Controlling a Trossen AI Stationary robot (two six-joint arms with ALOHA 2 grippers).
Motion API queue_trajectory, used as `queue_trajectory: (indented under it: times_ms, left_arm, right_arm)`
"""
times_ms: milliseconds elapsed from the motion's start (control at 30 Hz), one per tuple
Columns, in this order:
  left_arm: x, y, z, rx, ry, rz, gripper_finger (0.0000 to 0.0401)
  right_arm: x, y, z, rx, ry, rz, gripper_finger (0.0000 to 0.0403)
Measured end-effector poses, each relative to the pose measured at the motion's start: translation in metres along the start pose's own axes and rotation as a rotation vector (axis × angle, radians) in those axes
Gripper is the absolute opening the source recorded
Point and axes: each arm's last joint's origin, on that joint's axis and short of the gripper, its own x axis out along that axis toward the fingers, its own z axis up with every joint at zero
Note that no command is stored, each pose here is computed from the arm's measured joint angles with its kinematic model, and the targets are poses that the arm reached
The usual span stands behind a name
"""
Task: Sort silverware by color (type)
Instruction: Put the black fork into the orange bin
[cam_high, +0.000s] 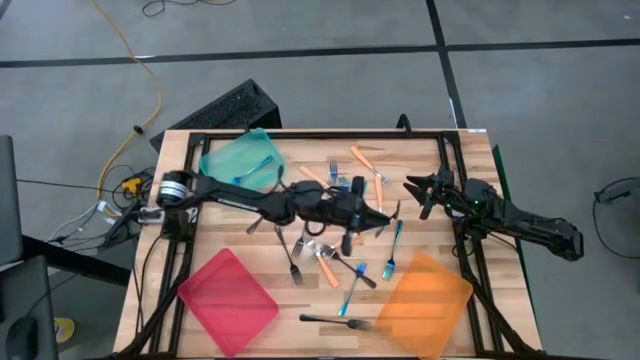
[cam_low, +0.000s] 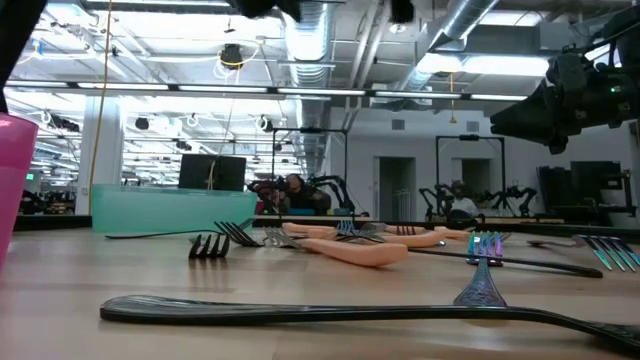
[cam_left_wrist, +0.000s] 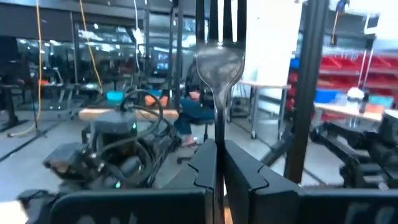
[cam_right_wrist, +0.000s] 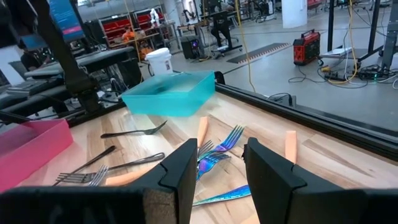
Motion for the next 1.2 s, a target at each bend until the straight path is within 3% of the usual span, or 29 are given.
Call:
queue_trajectory:
  times_ms: [500, 667, 933, 1067, 1200]
  left_arm:
    - [0.094, 0.002, -0.062, -0.096, 0.139, -0.271, 0.0000]
    - [0.107, -0.014, -0.076, 0.013, 0.144, -0.412, 0.0000]
    - [0.110, -0.036, -0.083, 0.422, 0.078, -0.472, 0.0000]
    - [0.112, -0.045, -0.078, 0.449, 0.026, -0.379, 0.0000]
    - [0.113, -0.049, -0.071, 0.455, -0.043, -0.362, 0.0000]
  right_arm:
    - [0.001, 0.000, -0.001, -0.002, 0.014, 0.000, 0.0155]
    - [0.001, 0.000, -0.001, -0.002, 0.014, 0.001, 0.0155]
    - [0.001, 0.000, -0.001, -0.003, 0.014, 0.001, 0.0155]
    - [0.001, 0.000, -0.001, -0.003, 0.014, 0.001, 0.0155]
    - [0.001, 0.000, -0.001, -0.003, 0.014, 0.001, 0.0155]
